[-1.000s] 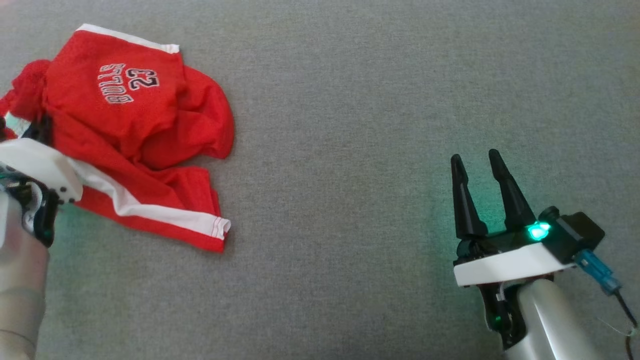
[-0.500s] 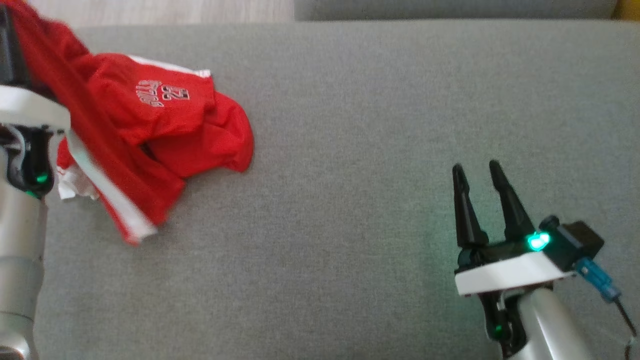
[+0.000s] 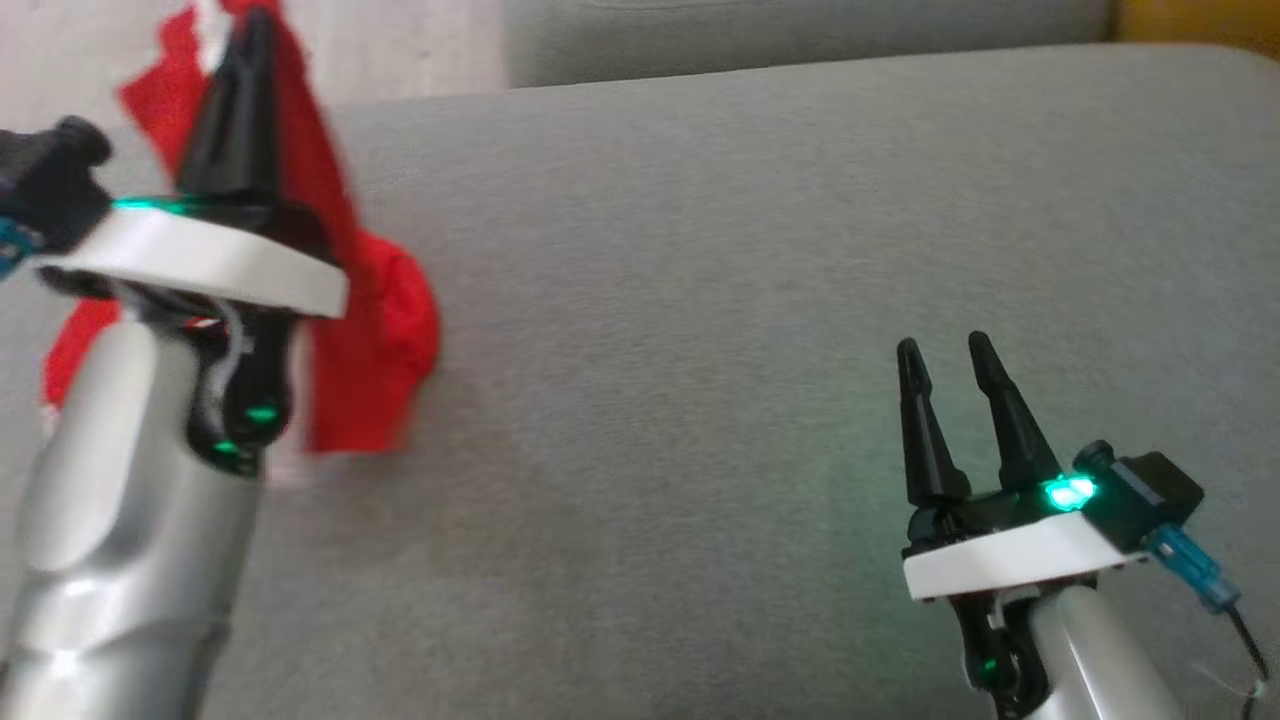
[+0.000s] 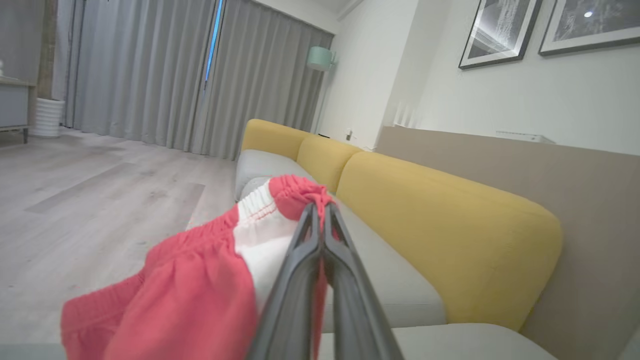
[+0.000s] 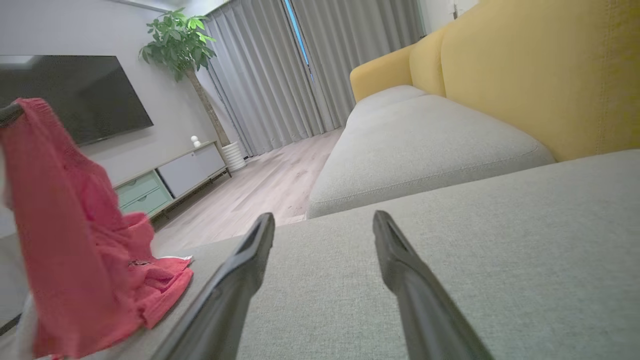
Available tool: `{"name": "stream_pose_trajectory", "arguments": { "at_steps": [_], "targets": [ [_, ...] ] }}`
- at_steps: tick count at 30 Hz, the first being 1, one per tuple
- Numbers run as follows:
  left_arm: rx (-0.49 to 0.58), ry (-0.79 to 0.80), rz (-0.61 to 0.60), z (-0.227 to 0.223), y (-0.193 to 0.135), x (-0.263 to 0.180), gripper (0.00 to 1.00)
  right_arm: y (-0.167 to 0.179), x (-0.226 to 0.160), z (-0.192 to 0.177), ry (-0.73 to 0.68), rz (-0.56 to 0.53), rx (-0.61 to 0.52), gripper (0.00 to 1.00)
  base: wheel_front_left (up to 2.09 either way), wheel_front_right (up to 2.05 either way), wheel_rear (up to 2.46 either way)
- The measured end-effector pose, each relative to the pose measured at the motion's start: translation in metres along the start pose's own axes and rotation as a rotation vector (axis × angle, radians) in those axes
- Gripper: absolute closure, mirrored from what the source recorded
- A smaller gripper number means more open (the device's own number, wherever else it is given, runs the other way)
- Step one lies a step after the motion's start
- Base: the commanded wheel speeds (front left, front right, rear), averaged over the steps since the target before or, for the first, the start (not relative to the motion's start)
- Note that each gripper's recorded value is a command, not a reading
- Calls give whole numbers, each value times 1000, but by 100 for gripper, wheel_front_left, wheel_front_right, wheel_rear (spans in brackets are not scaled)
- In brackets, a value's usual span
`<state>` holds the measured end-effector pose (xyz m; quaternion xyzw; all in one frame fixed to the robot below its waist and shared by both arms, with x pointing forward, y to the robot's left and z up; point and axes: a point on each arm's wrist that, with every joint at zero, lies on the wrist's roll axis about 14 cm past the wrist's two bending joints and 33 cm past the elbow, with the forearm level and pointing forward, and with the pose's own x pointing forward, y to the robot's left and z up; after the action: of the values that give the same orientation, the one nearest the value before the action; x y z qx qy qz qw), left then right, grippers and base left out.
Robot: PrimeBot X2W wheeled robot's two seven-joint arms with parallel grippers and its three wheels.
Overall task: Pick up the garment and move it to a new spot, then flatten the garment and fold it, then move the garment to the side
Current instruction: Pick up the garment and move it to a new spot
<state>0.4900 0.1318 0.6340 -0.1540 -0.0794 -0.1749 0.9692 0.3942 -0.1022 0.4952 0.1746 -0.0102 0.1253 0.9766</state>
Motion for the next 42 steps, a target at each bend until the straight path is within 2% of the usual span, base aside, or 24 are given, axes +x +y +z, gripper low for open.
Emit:
{"name": "stream_pose_trajectory", "arguments": {
  "at_steps": [7,9,11,15,19,22,26,28,31,35,39,42],
  "targets": [
    [-136,58,-219,-34,-96,31,100,-25,-10,35,-99,-81,8,0,0,0,0],
    [-219,70,-282,-43,-127,41,100,-31,-12,46,-130,-100,6,0,0,0,0],
    [-260,79,-360,-51,-160,51,100,-39,-18,54,-152,-129,6,0,0,0,0],
    [-340,19,-487,-41,-217,74,100,-59,-34,64,-177,-204,8,0,0,0,0],
    [-431,-103,-546,-22,-249,91,100,-73,-47,67,-182,-260,-3,0,0,0,0],
    [-490,-106,-519,-36,-247,99,100,-81,-51,67,-179,-288,-11,0,0,0,0],
    [-468,18,-431,-88,-223,99,100,-84,-48,65,-176,-294,-10,0,0,0,0],
    [-425,141,-357,-134,-201,87,0,-82,-44,63,-171,-282,-9,0,0,0,0],
    [-347,313,-259,-197,-161,55,0,-79,-36,59,-161,-262,-13,0,0,0,0],
    [-305,401,-132,-231,-109,22,0,-73,-25,52,-142,-232,-15,0,0,0,0],
    [-256,348,-104,-213,-85,17,0,-63,-14,42,-116,-190,-20,0,0,0,0],
    [-194,230,-112,-173,-74,22,0,-56,-6,41,-114,-161,-30,0,0,0,0]
  ]
}}
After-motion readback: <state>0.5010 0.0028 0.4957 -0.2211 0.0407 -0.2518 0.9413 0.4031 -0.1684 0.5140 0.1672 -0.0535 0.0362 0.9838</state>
